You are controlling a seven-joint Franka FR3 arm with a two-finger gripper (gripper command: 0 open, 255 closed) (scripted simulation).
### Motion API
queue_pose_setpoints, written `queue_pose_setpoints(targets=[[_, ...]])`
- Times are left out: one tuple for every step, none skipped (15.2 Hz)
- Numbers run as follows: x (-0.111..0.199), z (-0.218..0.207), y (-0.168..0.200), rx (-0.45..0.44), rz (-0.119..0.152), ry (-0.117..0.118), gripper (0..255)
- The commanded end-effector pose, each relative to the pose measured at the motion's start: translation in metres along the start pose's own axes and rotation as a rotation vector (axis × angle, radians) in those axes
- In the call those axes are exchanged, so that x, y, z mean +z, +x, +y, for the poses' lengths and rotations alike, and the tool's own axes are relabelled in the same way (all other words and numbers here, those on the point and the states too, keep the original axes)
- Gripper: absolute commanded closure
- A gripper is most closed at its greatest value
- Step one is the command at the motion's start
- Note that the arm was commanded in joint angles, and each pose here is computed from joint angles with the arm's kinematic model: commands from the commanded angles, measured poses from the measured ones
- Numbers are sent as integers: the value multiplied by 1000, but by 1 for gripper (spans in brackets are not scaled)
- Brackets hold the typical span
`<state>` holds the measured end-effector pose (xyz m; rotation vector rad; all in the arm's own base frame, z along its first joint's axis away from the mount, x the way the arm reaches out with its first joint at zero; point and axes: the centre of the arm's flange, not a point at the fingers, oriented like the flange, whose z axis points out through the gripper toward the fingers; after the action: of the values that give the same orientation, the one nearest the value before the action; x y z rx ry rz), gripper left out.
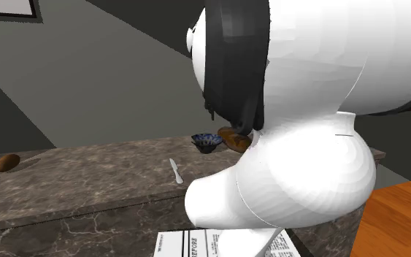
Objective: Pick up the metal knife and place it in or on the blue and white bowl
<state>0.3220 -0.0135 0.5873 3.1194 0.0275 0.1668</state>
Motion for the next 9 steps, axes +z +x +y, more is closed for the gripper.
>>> queue_pose_setpoints(targets=[[0, 0, 0, 0, 0, 0, 0], [10, -7, 5, -9, -5, 5, 0], [19, -14, 10, -18, -11, 10, 0], [29, -22, 15, -28, -16, 16, 0], [39, -29, 19, -37, -21, 21, 0], [48, -37, 24, -46, -26, 26, 0], [58, -44, 28, -55, -32, 31, 0], [68, -52, 32, -65, -37, 36, 0], [77, -60, 36, -74, -42, 41, 0]])
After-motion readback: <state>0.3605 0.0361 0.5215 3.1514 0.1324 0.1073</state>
